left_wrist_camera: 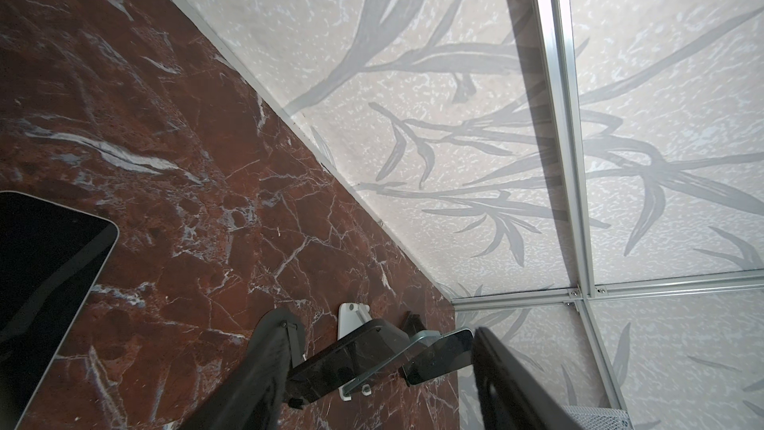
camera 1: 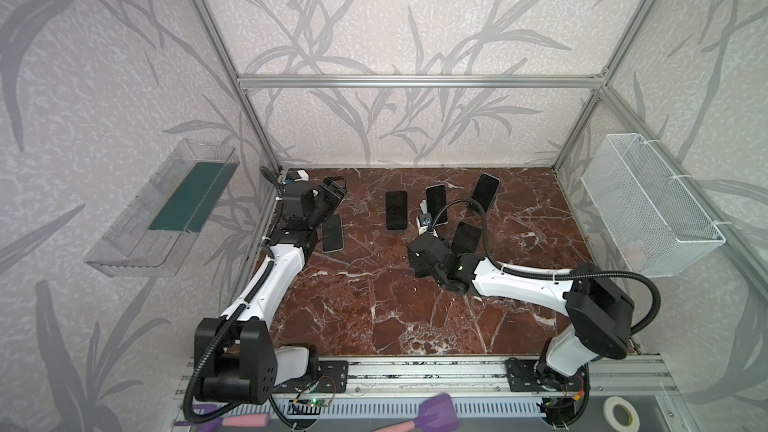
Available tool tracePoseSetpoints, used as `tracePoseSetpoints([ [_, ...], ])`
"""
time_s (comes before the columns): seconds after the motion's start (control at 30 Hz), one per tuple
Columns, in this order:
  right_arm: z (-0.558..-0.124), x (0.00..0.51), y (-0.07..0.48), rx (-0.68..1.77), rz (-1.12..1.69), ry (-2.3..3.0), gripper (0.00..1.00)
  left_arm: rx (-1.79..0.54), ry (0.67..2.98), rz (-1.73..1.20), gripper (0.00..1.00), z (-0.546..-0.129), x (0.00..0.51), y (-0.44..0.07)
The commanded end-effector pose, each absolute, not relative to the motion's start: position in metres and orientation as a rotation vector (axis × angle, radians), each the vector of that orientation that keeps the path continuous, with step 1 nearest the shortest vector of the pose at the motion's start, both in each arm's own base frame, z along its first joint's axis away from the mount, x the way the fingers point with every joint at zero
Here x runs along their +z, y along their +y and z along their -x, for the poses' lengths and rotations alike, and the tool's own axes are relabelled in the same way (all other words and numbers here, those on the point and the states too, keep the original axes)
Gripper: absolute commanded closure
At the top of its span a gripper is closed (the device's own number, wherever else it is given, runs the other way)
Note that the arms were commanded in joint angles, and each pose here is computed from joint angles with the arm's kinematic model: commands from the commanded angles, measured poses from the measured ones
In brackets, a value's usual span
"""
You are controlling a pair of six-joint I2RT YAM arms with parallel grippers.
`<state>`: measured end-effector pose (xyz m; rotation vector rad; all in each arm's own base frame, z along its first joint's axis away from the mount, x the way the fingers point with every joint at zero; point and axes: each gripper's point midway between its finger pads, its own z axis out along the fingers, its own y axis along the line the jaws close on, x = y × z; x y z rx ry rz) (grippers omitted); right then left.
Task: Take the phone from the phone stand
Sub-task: 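Lift the purple-cased phone out of its stand toward the flat phone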
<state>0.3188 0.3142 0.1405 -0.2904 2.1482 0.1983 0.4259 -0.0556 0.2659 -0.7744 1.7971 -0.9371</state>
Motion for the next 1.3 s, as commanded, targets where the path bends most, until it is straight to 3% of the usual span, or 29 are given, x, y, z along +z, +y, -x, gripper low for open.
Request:
tracePoseSetpoints([
  [0.0, -0.318, 0.161, 0.310, 0.226, 0.286, 2.098, 0.31, -0.957, 1.788, 0.770, 0.29, -0.427, 0.266, -0.056],
  [0.53, -0.312, 0.202, 0.312, 0.236, 0.345, 2.015, 0.34, -0.942, 1.765, 0.749, 0.29, -0.426, 0.273, -0.053],
  [0.8, -0.317, 0.227, 0.316, 0.201, 0.347, 1.975, 0.34, -0.810, 1.710, 0.801, 0.29, -0.425, 0.276, -0.012],
  [1.27, -0.311, 0.268, 0.375, 0.299, 0.407, 1.899, 0.35, -0.718, 1.699, 0.897, 0.29, -0.426, 0.267, 0.028],
])
